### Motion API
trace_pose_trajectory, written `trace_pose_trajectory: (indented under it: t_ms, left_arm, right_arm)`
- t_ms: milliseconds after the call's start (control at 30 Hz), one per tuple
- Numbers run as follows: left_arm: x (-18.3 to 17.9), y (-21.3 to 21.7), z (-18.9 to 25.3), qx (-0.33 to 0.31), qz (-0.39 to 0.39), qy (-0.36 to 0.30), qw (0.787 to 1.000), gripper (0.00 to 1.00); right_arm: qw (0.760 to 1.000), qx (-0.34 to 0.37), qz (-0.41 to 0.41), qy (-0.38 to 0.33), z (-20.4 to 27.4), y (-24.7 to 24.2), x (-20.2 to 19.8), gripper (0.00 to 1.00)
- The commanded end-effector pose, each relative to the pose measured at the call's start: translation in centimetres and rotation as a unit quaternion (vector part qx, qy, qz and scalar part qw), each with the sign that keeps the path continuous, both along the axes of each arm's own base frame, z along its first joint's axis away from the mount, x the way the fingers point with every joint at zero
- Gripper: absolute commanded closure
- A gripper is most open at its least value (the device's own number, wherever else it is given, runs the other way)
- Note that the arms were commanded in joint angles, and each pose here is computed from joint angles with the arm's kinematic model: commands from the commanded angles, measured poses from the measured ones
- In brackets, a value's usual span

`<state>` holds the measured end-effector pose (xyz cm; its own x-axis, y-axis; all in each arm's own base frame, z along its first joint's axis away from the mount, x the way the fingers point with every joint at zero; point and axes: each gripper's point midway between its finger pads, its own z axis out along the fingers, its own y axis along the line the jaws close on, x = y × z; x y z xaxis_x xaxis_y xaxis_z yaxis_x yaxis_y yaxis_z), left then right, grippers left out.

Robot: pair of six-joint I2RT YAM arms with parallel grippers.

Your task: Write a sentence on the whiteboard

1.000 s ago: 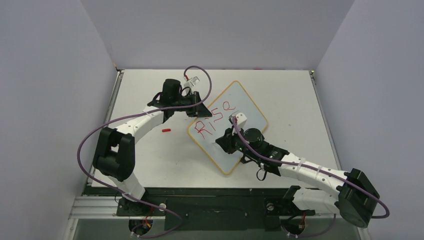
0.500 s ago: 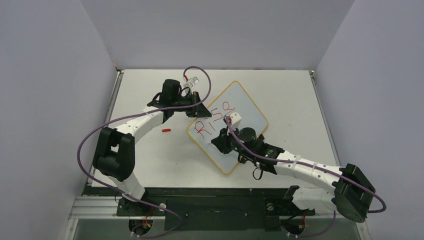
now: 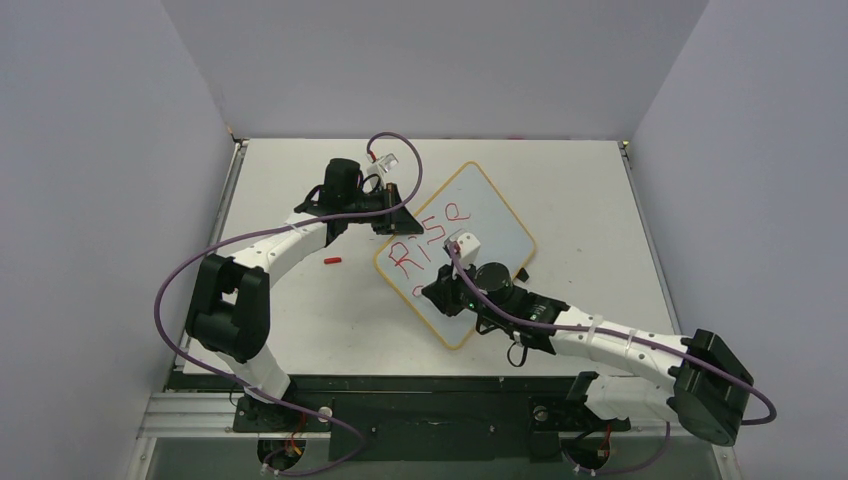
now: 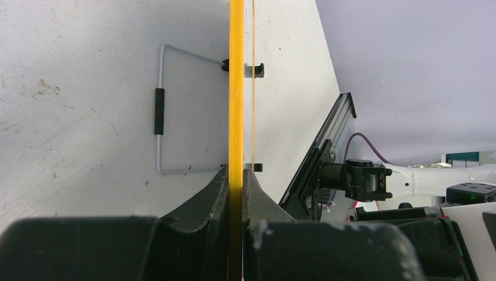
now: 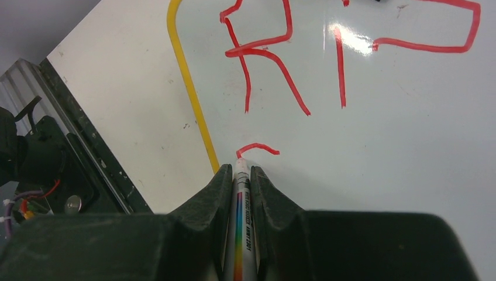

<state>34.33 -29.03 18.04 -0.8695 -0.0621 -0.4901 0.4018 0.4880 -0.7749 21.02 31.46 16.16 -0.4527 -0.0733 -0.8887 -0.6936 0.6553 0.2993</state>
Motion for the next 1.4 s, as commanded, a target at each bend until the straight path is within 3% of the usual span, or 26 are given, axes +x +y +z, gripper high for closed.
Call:
trace_pose_trajectory:
  t_ms: [0,333,1067,1367]
  left_arm:
    - [0.7,-0.1,2.7,-0.016,-0.002,-0.057,0.998,1.0]
    - [0.7,-0.1,2.9,-0.018,-0.001,-0.058,0.998,1.0]
    - [0.8,0.0,2.9,-0.013,0.001,-0.059,0.998,1.0]
    - [0.8,0.1,2.9,-0.012,0.001,-0.06,0.998,1.0]
  right_arm:
    - [0.999,-0.016,-0.033,-0.002,-0.8,-1.7,0.1,1.0]
    - [0.995,-0.053,-0.085,-0.009,-1.3,-3.2,1.7,1.0]
    - [0.997,-0.077,0.004,0.015,-2.9,-1.6,-2.3,1.0]
    - [0.998,-0.07,0.001,-0.004,-0.9,-0.1,-1.3,1.0]
